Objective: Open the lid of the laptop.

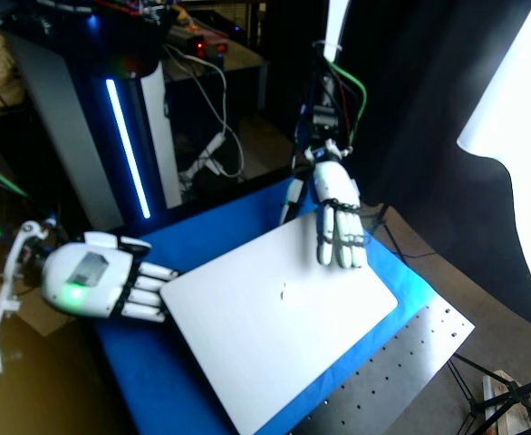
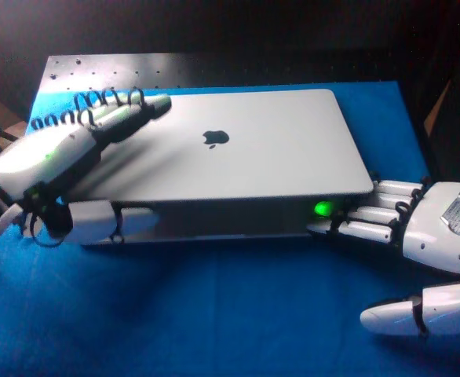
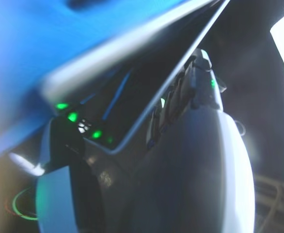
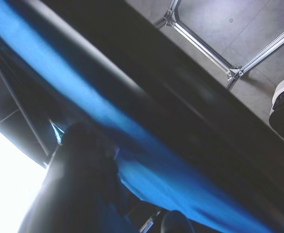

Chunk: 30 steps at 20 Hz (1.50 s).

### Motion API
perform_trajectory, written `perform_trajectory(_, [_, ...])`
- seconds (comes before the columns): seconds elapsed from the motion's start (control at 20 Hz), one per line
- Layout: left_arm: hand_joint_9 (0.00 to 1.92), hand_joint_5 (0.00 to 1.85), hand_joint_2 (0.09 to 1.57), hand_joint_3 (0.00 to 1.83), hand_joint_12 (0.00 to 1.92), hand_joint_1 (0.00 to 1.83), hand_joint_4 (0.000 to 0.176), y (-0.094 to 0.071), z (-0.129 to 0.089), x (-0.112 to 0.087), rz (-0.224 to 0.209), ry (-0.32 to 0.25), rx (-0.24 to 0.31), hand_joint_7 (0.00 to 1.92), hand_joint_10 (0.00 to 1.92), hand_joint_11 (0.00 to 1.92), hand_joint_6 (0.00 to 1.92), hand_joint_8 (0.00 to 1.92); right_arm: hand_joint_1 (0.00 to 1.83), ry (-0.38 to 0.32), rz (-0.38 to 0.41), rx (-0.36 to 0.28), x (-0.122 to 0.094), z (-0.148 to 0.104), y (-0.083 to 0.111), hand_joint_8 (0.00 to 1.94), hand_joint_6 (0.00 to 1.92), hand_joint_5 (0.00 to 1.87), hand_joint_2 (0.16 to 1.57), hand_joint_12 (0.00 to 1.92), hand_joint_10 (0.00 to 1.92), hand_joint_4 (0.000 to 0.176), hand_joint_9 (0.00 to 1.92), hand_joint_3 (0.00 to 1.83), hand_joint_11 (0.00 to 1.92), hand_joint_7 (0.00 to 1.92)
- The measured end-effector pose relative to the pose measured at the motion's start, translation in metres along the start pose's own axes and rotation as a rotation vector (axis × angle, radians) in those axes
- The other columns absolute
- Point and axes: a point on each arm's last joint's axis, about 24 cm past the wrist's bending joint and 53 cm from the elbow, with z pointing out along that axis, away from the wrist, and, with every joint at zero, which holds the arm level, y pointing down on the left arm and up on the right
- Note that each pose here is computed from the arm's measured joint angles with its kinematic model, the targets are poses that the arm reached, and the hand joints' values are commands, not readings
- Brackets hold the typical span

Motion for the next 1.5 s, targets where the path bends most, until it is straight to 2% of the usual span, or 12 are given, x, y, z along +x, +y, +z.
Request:
perform_trajectory(0.05, [0.00,0.14,1.07,0.00,0.00,0.96,0.088,-0.002,0.002,-0.004,0.005,-0.010,0.004,0.03,0.00,0.00,0.02,0.00,0.00,0.002,-0.001,0.000,0.000,0.000,0.000,0.00,0.01,0.08,1.21,0.07,0.00,0.000,0.05,0.00,0.09,0.08])
perform_trajectory(0.1, [0.00,0.14,1.07,0.00,0.00,0.96,0.086,-0.003,0.004,-0.008,0.017,-0.017,0.009,0.03,0.00,0.00,0.02,0.01,0.00,0.002,0.001,0.000,0.001,0.000,0.000,0.00,0.01,0.08,1.21,0.07,0.00,0.000,0.05,0.00,0.10,0.07])
perform_trajectory(0.15, [0.00,0.09,1.08,0.00,0.00,0.96,0.143,-0.004,0.006,-0.011,0.032,-0.025,0.010,0.00,0.00,0.00,0.00,0.00,0.00,0.003,0.002,-0.001,0.001,0.001,0.000,0.00,0.00,0.08,1.21,0.06,0.00,0.000,0.04,0.00,0.06,0.06])
perform_trajectory(0.2, [0.00,0.05,1.08,0.00,0.00,0.95,0.172,-0.001,0.009,-0.016,0.045,-0.033,0.002,0.00,0.00,0.00,0.00,0.00,0.00,0.003,0.002,-0.001,0.001,0.001,0.001,0.01,0.00,0.08,1.21,0.06,0.01,0.000,0.05,0.00,0.06,0.07])
perform_trajectory(0.25, [0.00,0.06,1.07,0.00,0.00,0.95,0.175,0.001,0.012,-0.019,0.048,-0.034,-0.003,0.00,0.00,0.00,0.00,0.00,0.00,0.003,0.003,-0.001,0.001,0.001,0.000,0.00,0.00,0.07,1.21,0.05,0.00,0.000,0.04,0.00,0.06,0.07])
perform_trajectory(0.4, [0.00,0.08,1.07,0.00,0.00,1.00,0.170,0.009,0.017,-0.023,0.035,-0.042,-0.033,0.04,0.00,0.00,0.01,0.01,0.00,0.003,0.006,-0.003,0.002,0.001,0.001,0.00,0.00,0.08,1.20,0.05,0.00,0.000,0.05,0.00,0.04,0.07])
perform_trajectory(0.45, [0.00,0.09,1.08,0.00,0.00,1.02,0.146,0.011,0.018,-0.028,0.025,-0.057,-0.042,0.04,0.00,0.00,0.01,0.00,0.00,0.004,0.009,-0.003,0.002,0.001,0.001,0.00,0.00,0.06,1.19,0.05,0.00,0.000,0.04,0.00,0.03,0.06])
perform_trajectory(0.85, [0.00,0.12,1.07,0.00,0.00,1.00,0.100,0.009,0.021,-0.050,-0.031,-0.162,-0.040,0.08,0.00,0.00,0.00,0.01,0.00,0.011,0.012,-0.005,0.004,0.002,0.002,0.00,0.00,0.06,1.18,0.04,0.00,0.000,0.04,0.00,0.01,0.05])
perform_trajectory(1.3, [0.00,0.09,1.04,0.00,0.00,1.03,0.172,0.011,0.023,-0.047,-0.033,-0.156,-0.046,0.06,0.00,0.00,0.00,0.00,0.00,0.015,0.003,-0.006,0.002,0.003,0.003,0.00,0.00,0.10,1.23,0.07,0.00,0.000,0.06,0.00,0.05,0.09])
perform_trajectory(1.35, [0.00,0.09,1.04,0.00,0.00,1.01,0.170,0.012,0.024,-0.045,-0.033,-0.154,-0.046,0.06,0.00,0.00,0.00,0.00,0.00,0.012,0.000,-0.008,0.000,0.003,0.003,0.01,0.01,0.10,1.23,0.08,0.01,0.000,0.07,0.00,0.06,0.10])
perform_trajectory(1.45, [0.00,0.10,1.04,0.00,0.00,1.00,0.143,0.012,0.025,-0.042,-0.036,-0.145,-0.049,0.06,0.00,0.00,0.00,0.00,0.00,0.012,-0.012,-0.008,-0.004,0.004,0.004,0.01,0.01,0.10,1.23,0.08,0.00,0.000,0.07,0.00,0.05,0.10])
perform_trajectory(1.5, [0.00,0.09,1.04,0.00,0.00,0.98,0.149,0.011,0.025,-0.041,-0.034,-0.142,-0.047,0.06,0.00,0.00,0.00,0.00,0.00,0.013,-0.022,-0.008,-0.006,0.004,0.004,0.01,0.01,0.12,1.23,0.08,0.01,0.000,0.08,0.00,0.06,0.12])
